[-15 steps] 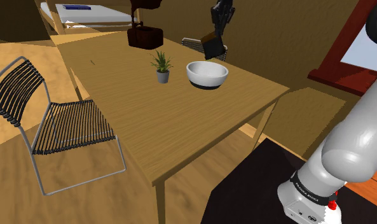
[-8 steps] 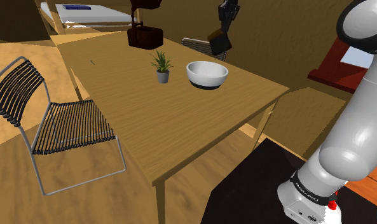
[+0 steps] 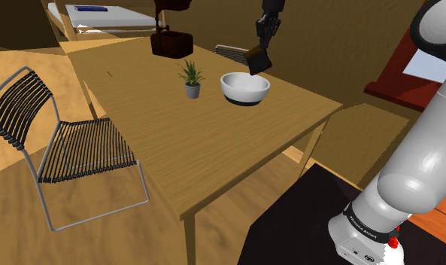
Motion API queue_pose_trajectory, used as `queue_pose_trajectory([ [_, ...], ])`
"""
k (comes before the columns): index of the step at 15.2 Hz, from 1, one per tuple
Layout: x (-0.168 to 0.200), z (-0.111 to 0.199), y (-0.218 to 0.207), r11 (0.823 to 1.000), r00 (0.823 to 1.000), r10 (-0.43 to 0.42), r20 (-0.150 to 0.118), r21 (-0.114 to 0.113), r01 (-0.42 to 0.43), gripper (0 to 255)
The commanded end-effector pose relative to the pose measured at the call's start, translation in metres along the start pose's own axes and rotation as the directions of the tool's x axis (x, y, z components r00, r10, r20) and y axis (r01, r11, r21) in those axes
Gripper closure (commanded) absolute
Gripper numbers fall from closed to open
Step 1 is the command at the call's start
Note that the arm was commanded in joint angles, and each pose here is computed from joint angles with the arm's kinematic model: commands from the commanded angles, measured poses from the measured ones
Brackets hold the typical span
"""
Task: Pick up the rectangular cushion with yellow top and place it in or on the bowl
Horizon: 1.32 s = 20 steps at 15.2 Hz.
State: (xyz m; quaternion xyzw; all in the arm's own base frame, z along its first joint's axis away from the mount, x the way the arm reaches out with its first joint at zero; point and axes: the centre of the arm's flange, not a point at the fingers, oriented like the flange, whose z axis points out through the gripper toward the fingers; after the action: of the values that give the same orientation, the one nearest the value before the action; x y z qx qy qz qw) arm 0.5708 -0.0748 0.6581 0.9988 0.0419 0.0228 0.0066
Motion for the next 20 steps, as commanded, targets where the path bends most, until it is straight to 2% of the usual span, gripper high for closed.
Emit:
queue_pose_trajectory([
  [1, -0.001, 0.01, -0.001, 1.0, 1.0, 0.0, -0.001, 0.0, 0.0, 255],
  [11, -0.003, 0.067, -0.002, 1.0, 1.0, 0.0, -0.001, 0.0, 0.0, 255],
  [19, -0.003, 0.067, -0.002, 1.0, 1.0, 0.0, -0.001, 0.0, 0.0, 255],
  [20, -0.003, 0.067, -0.002, 1.0, 1.0, 0.0, -0.001, 0.0, 0.0, 0],
])
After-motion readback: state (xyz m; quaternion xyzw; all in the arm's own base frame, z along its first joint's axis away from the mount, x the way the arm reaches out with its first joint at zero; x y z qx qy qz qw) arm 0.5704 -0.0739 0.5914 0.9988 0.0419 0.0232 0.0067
